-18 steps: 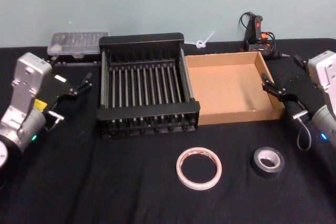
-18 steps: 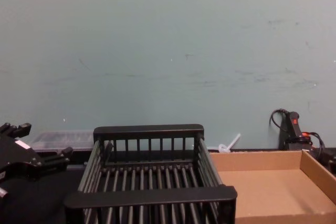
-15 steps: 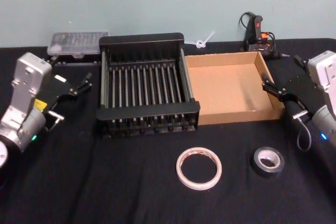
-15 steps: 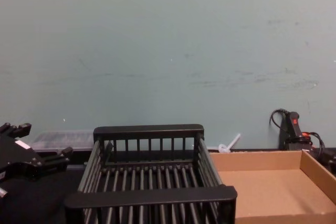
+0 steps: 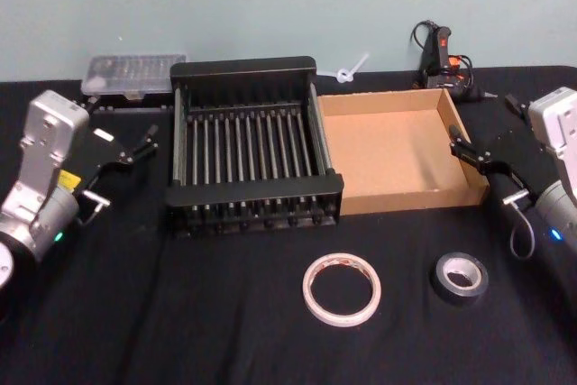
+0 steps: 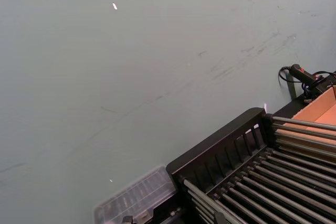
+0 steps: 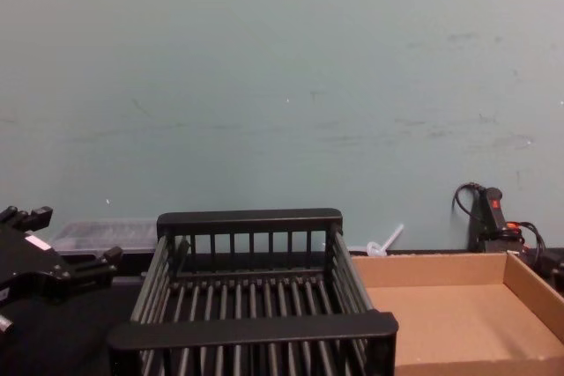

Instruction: Pick up the white tape and place it into the black box , Pick up the silver tape and place it into the brown box.

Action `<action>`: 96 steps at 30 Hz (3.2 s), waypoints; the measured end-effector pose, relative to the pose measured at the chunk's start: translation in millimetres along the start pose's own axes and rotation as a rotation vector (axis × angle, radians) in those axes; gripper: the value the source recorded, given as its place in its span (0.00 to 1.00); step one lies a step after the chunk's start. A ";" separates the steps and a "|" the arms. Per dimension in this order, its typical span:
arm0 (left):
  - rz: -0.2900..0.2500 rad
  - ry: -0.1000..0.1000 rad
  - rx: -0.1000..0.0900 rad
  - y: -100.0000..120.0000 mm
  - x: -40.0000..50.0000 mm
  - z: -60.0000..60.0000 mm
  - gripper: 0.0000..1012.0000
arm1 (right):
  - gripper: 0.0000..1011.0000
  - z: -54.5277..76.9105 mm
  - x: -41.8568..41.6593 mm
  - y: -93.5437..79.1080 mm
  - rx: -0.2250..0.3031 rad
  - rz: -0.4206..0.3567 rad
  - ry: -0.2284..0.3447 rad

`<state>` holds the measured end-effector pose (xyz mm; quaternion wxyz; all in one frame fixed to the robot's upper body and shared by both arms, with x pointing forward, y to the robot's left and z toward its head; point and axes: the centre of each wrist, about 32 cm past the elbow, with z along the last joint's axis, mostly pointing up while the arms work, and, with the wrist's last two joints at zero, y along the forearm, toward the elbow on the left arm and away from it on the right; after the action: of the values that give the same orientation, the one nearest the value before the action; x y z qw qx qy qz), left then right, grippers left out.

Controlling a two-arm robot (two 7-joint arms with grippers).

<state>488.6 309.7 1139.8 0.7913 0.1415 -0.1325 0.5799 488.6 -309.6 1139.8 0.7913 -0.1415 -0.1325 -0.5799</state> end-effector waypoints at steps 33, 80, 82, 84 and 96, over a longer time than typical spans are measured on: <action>0.000 0.000 0.000 0.0 0.0 0.0 0.99 | 0.99 0.0 0.0 0.0 0.000 0.000 0.000; 0.000 0.000 0.000 0.0 0.0 0.0 0.99 | 0.99 2.1 1.7 0.2 0.010 0.017 0.052; 0.000 0.000 0.000 0.0 0.0 0.0 0.99 | 0.99 2.9 1.9 -0.8 0.012 0.024 0.065; 0.000 0.000 0.000 0.0 0.0 0.0 0.99 | 0.99 4.3 1.8 -2.8 0.012 0.033 0.084; 0.000 0.000 0.000 0.0 0.0 0.0 0.99 | 0.99 19.6 -3.6 -25.1 -0.026 0.115 0.181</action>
<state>488.6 309.7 1139.8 0.7913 0.1415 -0.1325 0.5799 462.8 -306.3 1158.3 0.8302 -0.1062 -0.0448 -0.5454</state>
